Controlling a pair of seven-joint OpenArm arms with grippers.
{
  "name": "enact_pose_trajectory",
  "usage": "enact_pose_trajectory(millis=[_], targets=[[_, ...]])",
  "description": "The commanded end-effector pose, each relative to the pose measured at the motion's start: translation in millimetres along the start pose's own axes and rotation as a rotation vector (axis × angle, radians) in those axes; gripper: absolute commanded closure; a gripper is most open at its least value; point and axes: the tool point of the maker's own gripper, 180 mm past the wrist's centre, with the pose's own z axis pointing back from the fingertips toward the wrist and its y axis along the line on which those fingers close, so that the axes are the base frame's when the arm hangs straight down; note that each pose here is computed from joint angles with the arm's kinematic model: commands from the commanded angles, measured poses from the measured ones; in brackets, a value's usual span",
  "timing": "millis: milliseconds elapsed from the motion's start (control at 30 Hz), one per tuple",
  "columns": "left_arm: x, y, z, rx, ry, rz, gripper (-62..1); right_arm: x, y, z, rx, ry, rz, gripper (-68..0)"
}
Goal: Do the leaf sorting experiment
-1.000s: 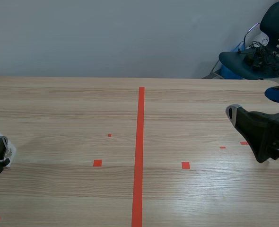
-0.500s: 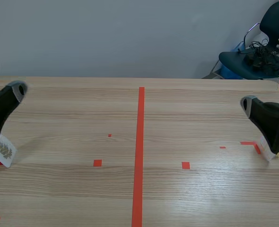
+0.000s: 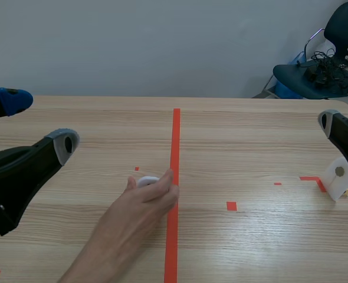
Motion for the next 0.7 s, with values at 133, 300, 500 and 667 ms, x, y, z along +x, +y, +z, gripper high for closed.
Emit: enact_pose_trajectory(millis=[133,300,500,667], targets=[[-6.3,3.3,0.5,0.013,0.020,0.013,-62.3,10.1,-0.4,0.6,0.008,-0.023,0.011,-67.9],[-17.0,2.8,1.0,0.011,0.078,0.013,-62.3,10.3,-0.5,0.5,0.008,-0.025,0.011,-67.9],[-48.5,-4.5,-0.6,-0.014,0.162,0.009,-62.3,10.3,-0.5,0.5,0.008,-0.025,0.011,-67.9],[-95.0,4.2,-9.8,0.014,0.225,0.023,-62.3,10.3,-0.4,0.5,0.008,-0.024,0.011,-67.9]])
